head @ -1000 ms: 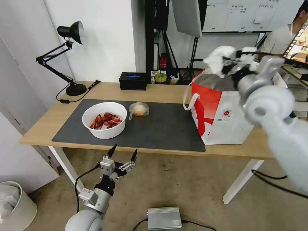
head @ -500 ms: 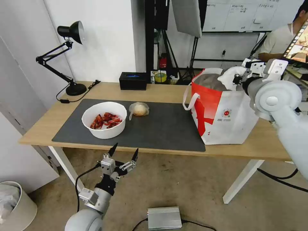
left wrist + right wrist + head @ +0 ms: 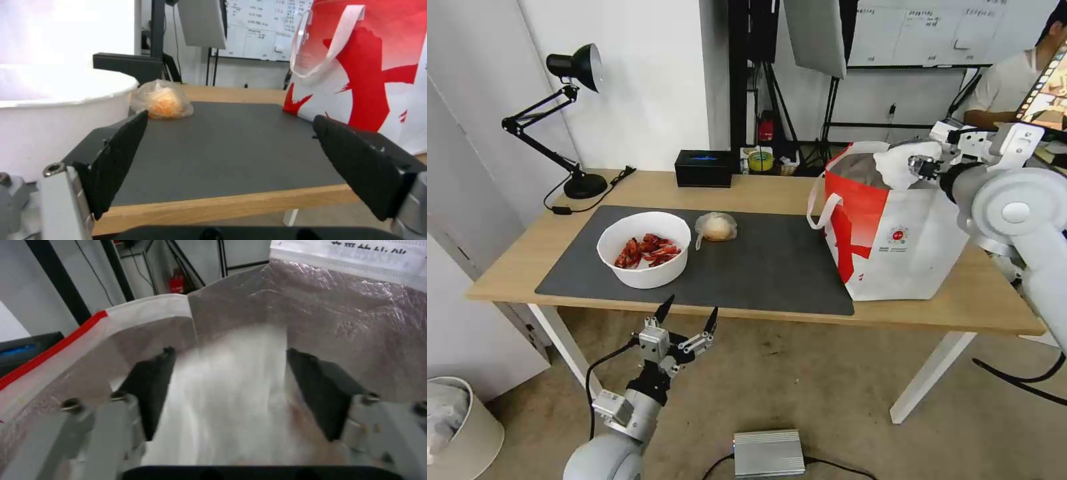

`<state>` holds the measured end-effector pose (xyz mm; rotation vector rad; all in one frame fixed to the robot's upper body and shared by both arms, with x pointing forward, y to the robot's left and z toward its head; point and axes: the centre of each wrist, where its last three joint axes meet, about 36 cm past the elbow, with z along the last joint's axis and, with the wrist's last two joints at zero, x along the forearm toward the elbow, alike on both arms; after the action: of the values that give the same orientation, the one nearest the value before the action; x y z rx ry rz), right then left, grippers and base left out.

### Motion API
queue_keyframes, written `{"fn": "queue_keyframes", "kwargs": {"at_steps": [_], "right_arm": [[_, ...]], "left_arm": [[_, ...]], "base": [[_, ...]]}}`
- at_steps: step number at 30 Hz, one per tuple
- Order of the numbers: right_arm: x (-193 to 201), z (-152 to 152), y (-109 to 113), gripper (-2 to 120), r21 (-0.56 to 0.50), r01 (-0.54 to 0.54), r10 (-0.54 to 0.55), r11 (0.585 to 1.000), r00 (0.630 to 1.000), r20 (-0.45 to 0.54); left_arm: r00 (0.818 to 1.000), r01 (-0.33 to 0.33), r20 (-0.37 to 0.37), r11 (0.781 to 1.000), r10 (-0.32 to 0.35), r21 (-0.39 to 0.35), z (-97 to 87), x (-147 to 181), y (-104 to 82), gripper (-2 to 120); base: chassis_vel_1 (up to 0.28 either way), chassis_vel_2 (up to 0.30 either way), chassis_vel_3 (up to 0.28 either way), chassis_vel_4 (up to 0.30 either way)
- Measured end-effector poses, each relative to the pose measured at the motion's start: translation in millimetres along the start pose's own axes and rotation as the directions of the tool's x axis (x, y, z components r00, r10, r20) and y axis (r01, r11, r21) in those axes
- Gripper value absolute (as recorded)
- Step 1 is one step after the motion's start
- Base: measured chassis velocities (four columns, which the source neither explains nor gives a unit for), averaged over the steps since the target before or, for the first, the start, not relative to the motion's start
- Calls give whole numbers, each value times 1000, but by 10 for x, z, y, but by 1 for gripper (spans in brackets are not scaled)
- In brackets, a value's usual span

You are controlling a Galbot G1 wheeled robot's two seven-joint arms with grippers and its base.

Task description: Pick up the trash from the table and place it into the takeout bag.

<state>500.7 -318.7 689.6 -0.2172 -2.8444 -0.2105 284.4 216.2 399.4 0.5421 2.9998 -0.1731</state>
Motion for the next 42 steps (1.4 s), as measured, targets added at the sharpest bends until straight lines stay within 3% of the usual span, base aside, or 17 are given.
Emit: {"fn": "queue_keyframes", "kwargs": {"at_steps": [1,3,6,11,15,19,20,22,24,26,29,31,32,34,36,38,42], "right_arm": [[10,5,-19,75,2,6,-6,1000,1000,-1],[14,7,-23,78,2,8,-8,1000,1000,-2],[22,7,-30,94,2,22,-22,1000,1000,-3],[35,3,-33,100,-15,84,-83,996,996,24],[118,-8,23,100,-57,182,-176,982,979,106],[302,127,106,100,-42,399,-374,916,887,270],[302,127,106,100,-42,399,-374,916,887,270],[459,395,113,100,67,494,-490,867,819,300],[509,516,119,100,115,509,-519,853,803,291],[621,820,119,100,223,544,-587,809,767,259],[714,1106,103,100,274,570,-629,774,739,242],[775,1436,80,100,282,571,-632,771,742,224],[775,1436,80,100,282,571,-632,771,742,224],[853,1844,50,100,263,562,-616,784,760,210],[882,1954,42,100,260,557,-609,789,765,209],[984,2325,14,100,242,535,-583,810,783,218],[1095,2724,-13,100,219,504,-546,836,806,229]], "left_arm": [[1000,-2,0,1000,2,1,-2,-1,-8,100],[1000,-2,1,1000,2,0,-4,-1,-10,100],[1000,-1,1,1000,1,1,-8,2,-16,100],[1000,0,4,1000,0,2,-27,13,-22,100],[1000,5,5,1000,-5,-1,-42,28,-13,100],[1000,15,6,1000,-15,-10,-64,50,24,100],[1000,15,6,1000,-15,-10,-64,50,24,100],[1000,21,10,1000,-20,-12,-82,53,53,100],[1000,23,12,1000,-23,-13,-86,53,63,100],[999,28,18,999,-28,-16,-99,45,89,100],[999,32,22,999,-32,-18,-99,41,104,100],[999,38,28,999,-37,-20,-73,43,121,100],[999,38,28,999,-37,-20,-73,43,121,100],[999,38,31,999,-37,-32,-43,50,155,100],[999,38,31,999,-37,-35,-41,52,165,100],[999,41,28,998,-40,-43,-29,61,208,100],[999,43,24,998,-42,-44,-8,61,246,100]], "base": [[0,0,0,0],[0,0,0,0],[0,0,0,0],[0,0,0,0],[0,0,0,0],[0,0,0,0],[0,0,0,0],[0,0,0,0],[0,0,0,0],[0,0,0,0],[0,0,0,0],[0,0,0,0],[0,0,0,0],[0,0,0,0],[0,0,0,0],[0,0,0,0],[0,0,0,0]]}}
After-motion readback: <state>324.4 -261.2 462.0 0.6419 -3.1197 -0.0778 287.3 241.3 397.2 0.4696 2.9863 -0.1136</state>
